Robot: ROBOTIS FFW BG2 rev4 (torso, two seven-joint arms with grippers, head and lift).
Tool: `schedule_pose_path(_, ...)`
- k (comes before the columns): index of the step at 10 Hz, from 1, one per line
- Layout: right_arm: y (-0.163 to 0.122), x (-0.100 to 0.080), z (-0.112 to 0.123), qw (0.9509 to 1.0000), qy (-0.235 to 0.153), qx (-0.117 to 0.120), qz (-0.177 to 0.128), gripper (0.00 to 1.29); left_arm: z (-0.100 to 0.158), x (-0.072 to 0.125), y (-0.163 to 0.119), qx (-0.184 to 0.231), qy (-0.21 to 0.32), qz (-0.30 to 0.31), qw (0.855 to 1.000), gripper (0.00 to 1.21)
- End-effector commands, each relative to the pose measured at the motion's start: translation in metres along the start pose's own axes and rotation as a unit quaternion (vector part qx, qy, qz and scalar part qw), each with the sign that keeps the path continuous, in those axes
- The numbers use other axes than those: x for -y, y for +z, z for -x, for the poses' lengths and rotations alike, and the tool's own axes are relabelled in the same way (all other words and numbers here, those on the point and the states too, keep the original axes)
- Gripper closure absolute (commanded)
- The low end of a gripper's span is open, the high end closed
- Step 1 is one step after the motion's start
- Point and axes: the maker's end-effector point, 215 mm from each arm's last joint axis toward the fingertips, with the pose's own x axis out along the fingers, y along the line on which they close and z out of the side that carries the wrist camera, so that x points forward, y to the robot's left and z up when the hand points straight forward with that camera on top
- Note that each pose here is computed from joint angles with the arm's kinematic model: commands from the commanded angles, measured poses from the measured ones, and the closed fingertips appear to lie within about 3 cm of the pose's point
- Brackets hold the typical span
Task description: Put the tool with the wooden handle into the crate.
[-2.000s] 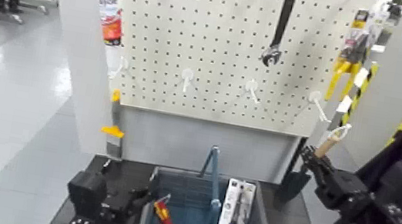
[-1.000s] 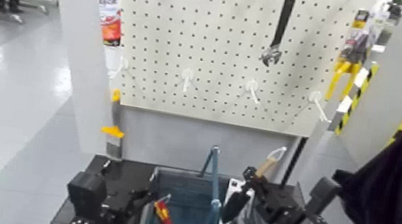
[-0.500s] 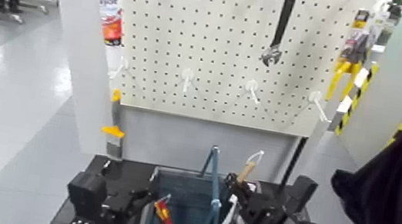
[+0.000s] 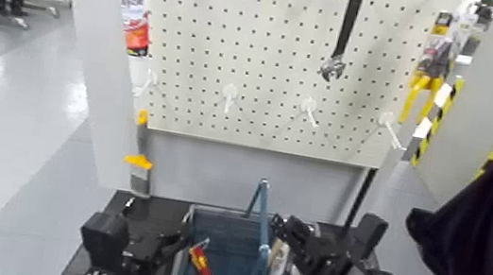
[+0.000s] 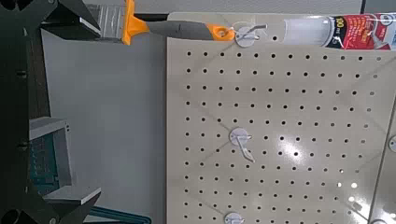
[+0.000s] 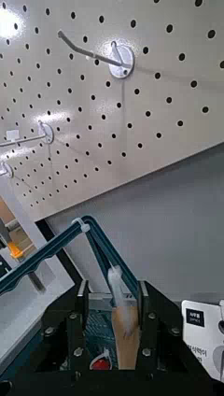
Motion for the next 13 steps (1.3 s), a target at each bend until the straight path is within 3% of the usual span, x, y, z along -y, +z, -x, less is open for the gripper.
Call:
schedule_pose_path(1,0.013,0.003,0.003,0.9996,-0.003,-0.003,0.028,0.0,0.0,0.0,0.0,0.0,0.0,0.0,1.0,0.12)
schedule_pose_path(5,0.042,0.01,0.014,0.9959,-0.032,0.008,0.084,0.0,0.001,-0.001,-0.001,-0.001,0.001,0.0,1.0,0.12)
schedule_pose_path(7,0.055,0.016,0.028,0.9918,-0.059,0.014,0.112,0.0,0.0,0.0,0.001,0.001,0.0,0.0,1.0,0.12)
schedule_pose_path(10,0.079,0.026,0.067,0.9792,-0.125,0.053,0.151,0.0,0.0,0.001,0.001,0.0,-0.002,0.0,1.0,0.13)
schedule_pose_path(13,0.093,0.025,0.103,0.963,-0.175,0.072,0.192,0.0,0.0,0.0,0.001,0.001,-0.002,-0.001,1.0,0.12)
